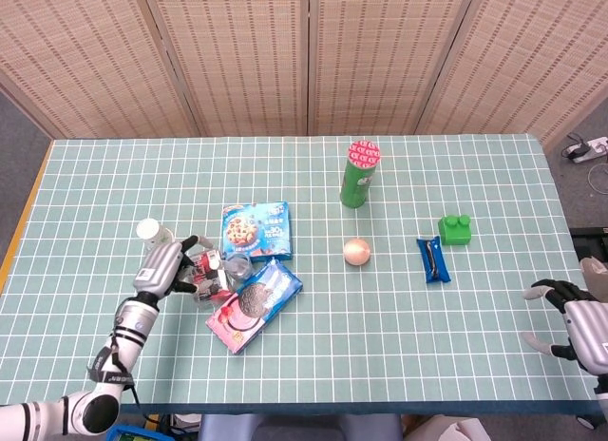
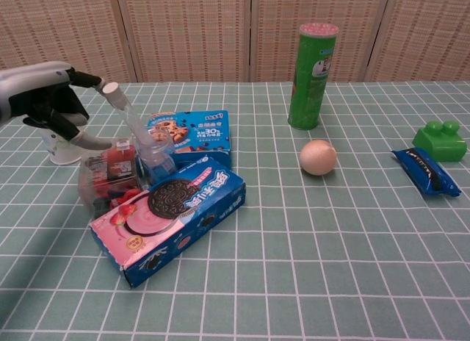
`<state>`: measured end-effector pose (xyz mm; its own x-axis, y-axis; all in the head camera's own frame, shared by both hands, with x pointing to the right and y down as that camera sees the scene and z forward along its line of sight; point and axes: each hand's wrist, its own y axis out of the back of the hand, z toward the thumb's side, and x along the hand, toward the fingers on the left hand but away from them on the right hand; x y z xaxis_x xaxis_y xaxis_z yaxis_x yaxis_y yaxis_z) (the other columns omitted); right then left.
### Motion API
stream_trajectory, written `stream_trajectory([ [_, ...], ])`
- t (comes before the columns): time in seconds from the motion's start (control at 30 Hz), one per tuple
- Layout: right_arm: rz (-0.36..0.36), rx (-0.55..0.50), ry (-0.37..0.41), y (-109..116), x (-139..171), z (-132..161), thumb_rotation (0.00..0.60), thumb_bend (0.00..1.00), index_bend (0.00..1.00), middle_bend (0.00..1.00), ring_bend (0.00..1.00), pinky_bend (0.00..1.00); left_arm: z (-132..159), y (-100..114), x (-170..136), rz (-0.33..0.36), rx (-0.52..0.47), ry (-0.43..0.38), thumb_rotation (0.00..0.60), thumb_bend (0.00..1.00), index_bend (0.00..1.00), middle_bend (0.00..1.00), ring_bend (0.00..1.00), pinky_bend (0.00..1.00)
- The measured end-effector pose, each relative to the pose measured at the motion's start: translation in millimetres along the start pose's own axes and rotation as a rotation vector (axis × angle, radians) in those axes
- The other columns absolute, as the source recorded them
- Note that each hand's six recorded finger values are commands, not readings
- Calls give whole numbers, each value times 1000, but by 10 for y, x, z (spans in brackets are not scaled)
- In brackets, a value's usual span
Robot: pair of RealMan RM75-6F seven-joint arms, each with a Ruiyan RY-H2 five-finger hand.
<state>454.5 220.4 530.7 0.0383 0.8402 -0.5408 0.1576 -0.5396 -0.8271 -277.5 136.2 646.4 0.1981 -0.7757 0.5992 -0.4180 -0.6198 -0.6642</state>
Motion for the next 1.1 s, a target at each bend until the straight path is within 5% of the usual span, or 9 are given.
stream_trajectory([
  [0.3,16,30,-21,-68,-40,-5,600,133,377,299,227,343,-396,437,-476,160,139,71,600,39,397,1000,1000,1000],
  [0.6,58,78,-57,-205,-102,7,600,133,377,300,228,343,-798,730,-1094,251,316,164,600,37,413,1000,1000,1000],
  [0.87,94,124,-76,-352,-168,44,600,134,377,300,227,343,-1073,716,-1442,255,458,188,600,37,414,1000,1000,1000],
  [1.1,106,135,-87,-398,-204,50,600,133,377,300,228,343,-1317,634,-1564,237,485,210,600,37,417,1000,1000,1000],
])
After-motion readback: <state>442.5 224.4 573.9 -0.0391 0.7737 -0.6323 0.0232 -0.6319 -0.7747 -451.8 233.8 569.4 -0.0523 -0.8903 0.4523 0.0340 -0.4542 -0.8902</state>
